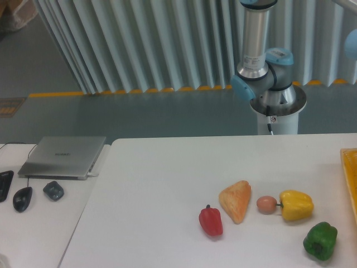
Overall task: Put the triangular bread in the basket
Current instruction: 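Move the gripper in from the basket side toward the table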
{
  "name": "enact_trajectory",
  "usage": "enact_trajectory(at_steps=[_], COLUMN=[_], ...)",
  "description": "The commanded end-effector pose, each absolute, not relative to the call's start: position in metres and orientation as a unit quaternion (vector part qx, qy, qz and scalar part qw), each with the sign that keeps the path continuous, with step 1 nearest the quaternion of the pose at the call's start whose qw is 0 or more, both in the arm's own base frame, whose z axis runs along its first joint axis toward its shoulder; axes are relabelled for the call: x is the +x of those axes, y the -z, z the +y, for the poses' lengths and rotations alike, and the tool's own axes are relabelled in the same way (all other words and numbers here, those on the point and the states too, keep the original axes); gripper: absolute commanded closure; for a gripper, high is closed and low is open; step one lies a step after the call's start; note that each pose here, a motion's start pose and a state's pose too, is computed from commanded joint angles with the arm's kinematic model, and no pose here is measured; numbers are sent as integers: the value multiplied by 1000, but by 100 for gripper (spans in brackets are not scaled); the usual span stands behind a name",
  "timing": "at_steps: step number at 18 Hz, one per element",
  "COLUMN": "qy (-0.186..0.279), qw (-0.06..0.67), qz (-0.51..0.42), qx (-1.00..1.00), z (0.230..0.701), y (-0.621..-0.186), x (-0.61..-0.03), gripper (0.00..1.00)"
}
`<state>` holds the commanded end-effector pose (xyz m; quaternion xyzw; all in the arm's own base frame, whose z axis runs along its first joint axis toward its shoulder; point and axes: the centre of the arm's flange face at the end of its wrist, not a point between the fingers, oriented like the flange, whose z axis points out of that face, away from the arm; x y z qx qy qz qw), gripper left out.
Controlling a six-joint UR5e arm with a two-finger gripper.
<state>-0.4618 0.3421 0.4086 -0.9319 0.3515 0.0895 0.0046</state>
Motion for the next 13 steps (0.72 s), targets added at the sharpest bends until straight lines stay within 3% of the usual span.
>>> enact_trajectory(at_steps=[13], qy=[-68], qw=[9], qz=[318], qx=[-946], z=[350], y=[-385], x=[-449], gripper=[0])
